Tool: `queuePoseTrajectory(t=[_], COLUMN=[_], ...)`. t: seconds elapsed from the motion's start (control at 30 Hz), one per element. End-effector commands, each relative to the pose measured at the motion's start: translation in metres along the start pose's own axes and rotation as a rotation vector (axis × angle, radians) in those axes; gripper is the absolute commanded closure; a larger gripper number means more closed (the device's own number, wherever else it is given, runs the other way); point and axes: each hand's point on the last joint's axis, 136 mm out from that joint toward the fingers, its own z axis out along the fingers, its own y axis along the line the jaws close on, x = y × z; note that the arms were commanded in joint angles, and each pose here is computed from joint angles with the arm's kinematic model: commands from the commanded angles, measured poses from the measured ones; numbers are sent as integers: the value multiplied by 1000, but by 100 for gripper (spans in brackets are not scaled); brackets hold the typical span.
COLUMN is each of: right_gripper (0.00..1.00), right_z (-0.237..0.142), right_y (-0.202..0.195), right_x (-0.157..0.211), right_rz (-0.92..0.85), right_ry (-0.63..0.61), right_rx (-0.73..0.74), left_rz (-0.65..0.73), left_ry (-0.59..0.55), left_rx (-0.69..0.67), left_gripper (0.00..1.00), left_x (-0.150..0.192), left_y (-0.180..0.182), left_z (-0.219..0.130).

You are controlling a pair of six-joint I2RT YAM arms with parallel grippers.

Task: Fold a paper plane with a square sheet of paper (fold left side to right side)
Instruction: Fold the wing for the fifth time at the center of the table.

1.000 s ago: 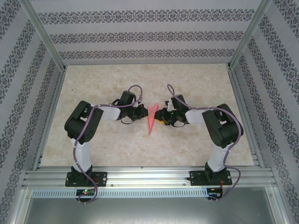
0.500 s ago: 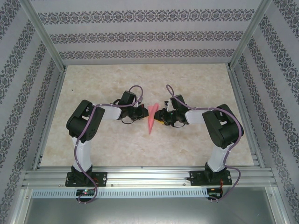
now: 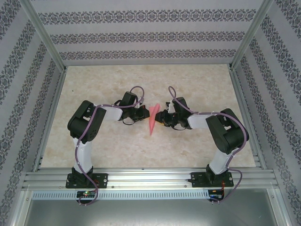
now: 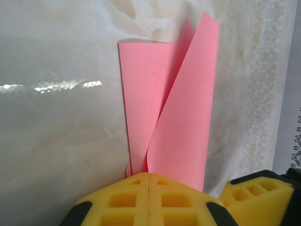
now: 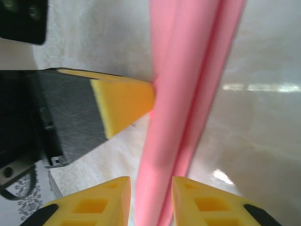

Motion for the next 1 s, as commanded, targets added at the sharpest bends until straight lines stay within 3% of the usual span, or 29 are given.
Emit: queuePoseTrajectory(t=[0.0, 0.97], right_gripper=[72, 73], right_z=[3, 27], right_y=[23, 6], right_x=[-5, -11], right_rz=[-32, -20], right_ry=[-20, -18], right_rx=[-82, -45], left_rz=[14, 18], left_ry=[-24, -35], left_rx=[-13, -26], left_gripper=[99, 99], left_x=[-11, -18], left_y=[7, 5], left_z=[5, 4])
